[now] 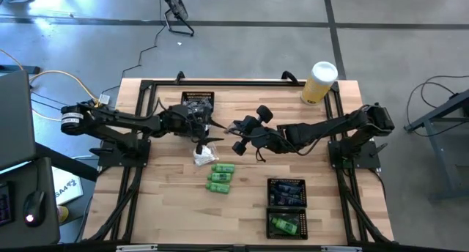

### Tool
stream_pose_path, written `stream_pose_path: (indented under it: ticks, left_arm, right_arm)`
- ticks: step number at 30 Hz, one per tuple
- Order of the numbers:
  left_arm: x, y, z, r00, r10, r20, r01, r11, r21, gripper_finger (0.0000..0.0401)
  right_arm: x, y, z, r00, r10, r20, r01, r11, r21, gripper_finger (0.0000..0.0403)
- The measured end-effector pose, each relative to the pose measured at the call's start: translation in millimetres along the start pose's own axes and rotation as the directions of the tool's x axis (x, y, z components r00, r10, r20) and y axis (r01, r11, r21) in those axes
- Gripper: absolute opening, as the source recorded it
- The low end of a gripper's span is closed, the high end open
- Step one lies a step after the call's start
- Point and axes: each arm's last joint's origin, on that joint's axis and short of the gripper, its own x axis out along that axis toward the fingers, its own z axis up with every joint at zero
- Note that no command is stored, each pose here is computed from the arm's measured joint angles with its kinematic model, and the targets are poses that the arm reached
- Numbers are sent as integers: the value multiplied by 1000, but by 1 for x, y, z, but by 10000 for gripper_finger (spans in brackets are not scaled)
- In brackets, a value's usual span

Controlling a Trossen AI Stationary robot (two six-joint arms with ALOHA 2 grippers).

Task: Pick & Place Travel size toiletries
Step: Put the black hairbrush into the top black basket

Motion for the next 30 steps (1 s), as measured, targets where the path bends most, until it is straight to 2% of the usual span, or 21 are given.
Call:
stream_pose_path:
  ticks: [9,18,26,30]
  left_arm:
    - [19,-4,8,999,-36,5,35,999,34,196]
    - [23,-1,2,993,81,-82,-78,996,32,196]
    - [23,-1,2,993,89,-79,-86,996,33,196]
    - [23,0,2,993,90,-79,-87,996,33,183]
  right_arm:
    - [0,0,0,1000,2,-1,-2,1000,-1,2]
    - [0,2,-1,998,55,-17,-56,998,-5,2]
    - [0,3,-1,994,101,-29,-102,995,-23,2]
    - [0,3,-1,995,101,-28,-101,995,-23,2]
